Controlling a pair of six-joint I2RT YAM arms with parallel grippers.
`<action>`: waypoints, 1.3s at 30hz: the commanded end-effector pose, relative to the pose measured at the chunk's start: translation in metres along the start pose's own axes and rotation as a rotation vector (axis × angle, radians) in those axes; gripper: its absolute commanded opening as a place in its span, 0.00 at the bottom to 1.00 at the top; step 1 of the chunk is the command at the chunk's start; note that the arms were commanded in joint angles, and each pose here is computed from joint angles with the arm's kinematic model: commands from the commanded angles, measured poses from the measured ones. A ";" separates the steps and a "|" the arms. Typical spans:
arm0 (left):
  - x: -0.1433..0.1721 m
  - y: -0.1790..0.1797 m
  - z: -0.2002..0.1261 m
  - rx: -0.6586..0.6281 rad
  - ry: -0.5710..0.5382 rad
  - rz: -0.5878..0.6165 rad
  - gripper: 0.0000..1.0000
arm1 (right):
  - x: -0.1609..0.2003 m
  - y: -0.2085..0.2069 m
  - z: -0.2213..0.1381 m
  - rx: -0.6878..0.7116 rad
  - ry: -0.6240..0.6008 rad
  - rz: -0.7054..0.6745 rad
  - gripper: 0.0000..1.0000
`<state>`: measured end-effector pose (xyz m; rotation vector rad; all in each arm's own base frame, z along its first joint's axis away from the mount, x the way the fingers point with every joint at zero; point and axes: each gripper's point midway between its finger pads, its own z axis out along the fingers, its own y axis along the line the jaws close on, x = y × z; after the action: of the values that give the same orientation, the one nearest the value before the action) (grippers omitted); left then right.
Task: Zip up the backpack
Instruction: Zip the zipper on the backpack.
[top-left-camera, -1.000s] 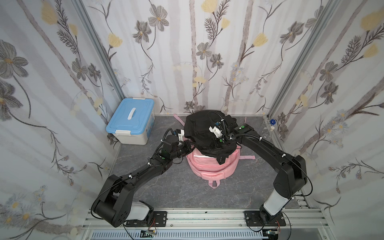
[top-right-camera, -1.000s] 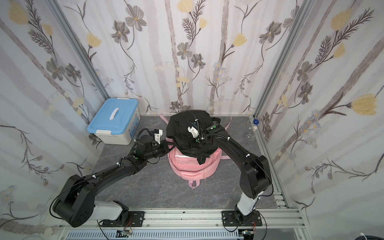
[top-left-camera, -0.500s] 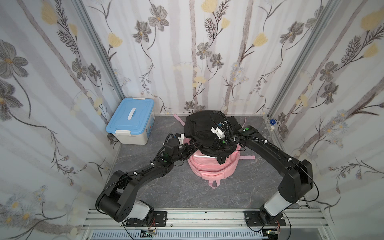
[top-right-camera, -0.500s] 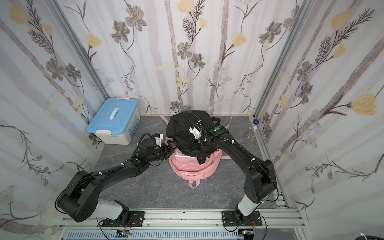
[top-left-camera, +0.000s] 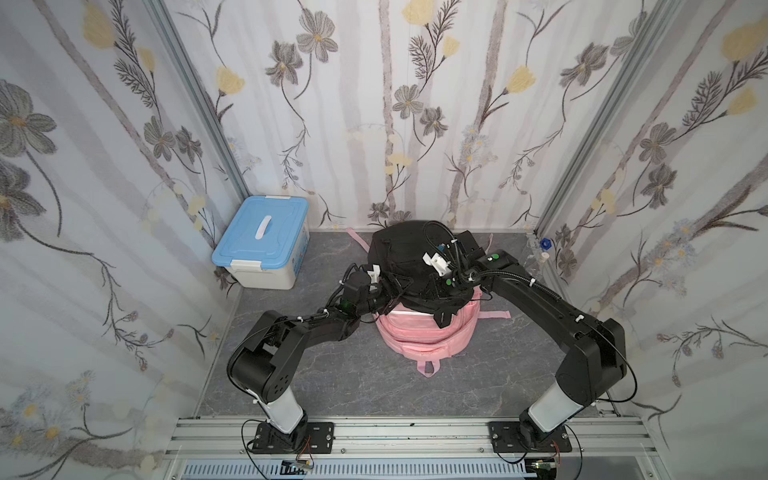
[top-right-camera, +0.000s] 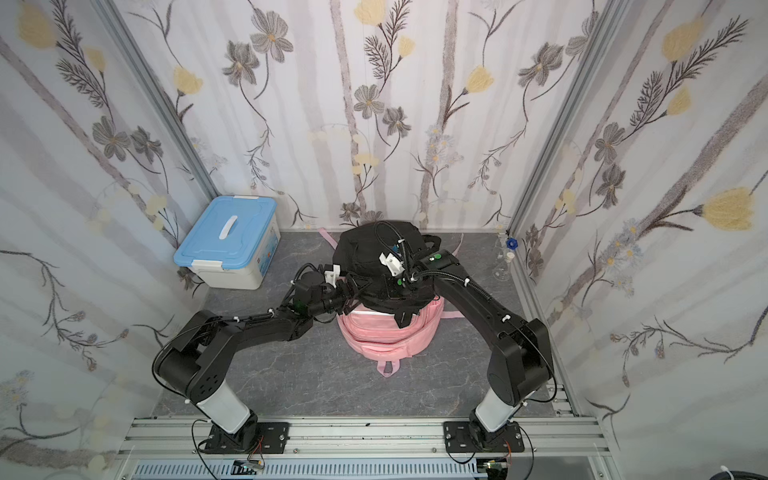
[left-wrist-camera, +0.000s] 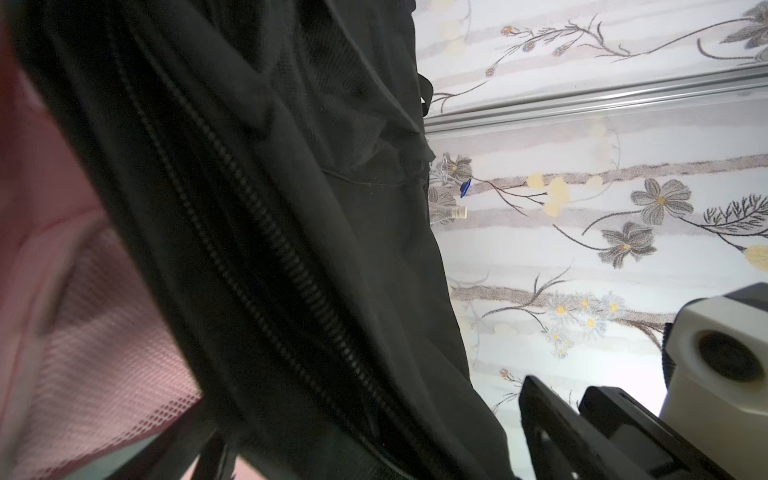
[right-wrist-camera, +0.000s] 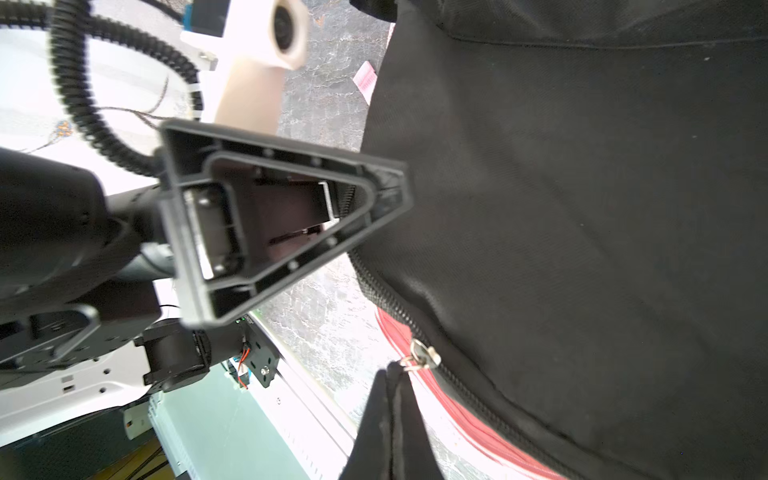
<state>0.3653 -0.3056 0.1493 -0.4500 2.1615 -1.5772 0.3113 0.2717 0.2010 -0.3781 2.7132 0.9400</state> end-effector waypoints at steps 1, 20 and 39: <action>-0.005 -0.021 0.004 0.097 -0.001 0.009 0.95 | -0.004 0.012 -0.003 -0.060 -0.002 -0.001 0.00; -0.018 -0.043 0.011 0.287 0.010 0.035 0.00 | 0.001 0.009 -0.004 -0.046 0.019 0.021 0.00; -0.012 -0.042 0.012 0.259 0.018 0.039 0.00 | -0.008 0.040 0.053 -0.024 0.048 -0.055 0.00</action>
<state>0.3890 -0.3173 0.1686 -0.3964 1.9861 -1.7728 0.3037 0.3176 0.1760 -0.4586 2.7971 0.8830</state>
